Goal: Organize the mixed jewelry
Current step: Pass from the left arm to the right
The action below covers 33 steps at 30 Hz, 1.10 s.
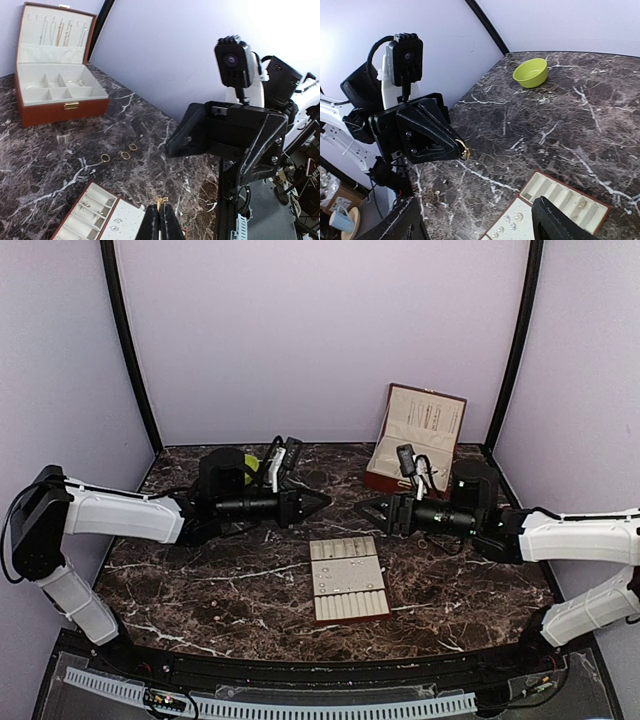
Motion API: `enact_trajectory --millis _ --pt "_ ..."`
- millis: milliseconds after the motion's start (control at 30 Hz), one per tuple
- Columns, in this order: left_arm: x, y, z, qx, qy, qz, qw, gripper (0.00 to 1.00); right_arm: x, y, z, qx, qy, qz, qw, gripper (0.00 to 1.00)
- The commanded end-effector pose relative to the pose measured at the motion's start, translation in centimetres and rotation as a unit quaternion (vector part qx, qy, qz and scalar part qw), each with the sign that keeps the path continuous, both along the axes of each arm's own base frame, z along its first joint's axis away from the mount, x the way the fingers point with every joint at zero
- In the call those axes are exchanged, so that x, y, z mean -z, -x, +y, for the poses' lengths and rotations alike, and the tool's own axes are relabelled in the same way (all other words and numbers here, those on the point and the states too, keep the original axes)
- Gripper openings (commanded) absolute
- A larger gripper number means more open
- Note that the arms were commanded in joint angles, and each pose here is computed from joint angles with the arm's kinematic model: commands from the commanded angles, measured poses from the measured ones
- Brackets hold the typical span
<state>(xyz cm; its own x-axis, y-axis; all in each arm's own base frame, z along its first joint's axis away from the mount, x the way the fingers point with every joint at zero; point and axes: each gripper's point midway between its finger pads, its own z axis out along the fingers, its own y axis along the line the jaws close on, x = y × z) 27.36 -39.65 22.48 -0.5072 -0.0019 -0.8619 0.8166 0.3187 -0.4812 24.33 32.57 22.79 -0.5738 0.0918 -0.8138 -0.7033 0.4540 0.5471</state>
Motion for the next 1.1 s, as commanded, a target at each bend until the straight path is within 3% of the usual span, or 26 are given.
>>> enact_trajectory --millis 0,167,500,833,1067 --pt "-4.3 3.2 -0.2 0.086 0.061 -0.060 0.993 0.00 -3.4 1.6 2.1 -0.081 -0.049 -0.014 0.995 0.76" --pt "-4.8 4.4 -0.4 0.121 0.076 -0.059 0.988 0.00 -3.9 2.2 2.9 -0.107 -0.056 -0.013 0.993 0.71" --pt "-4.9 4.9 -0.5 0.141 0.083 -0.057 0.985 0.00 -4.6 2.0 3.3 -0.111 -0.065 -0.019 0.992 0.47" --pt "-4.7 5.1 -0.6 0.148 0.083 -0.054 0.984 0.00 -5.1 2.4 4.4 -0.142 -0.071 -0.018 0.987 0.46" --pt "-4.7 5.0 -0.7 0.150 0.082 -0.054 0.984 0.00 -5.4 2.7 4.7 -0.155 -0.078 -0.015 0.985 0.38"
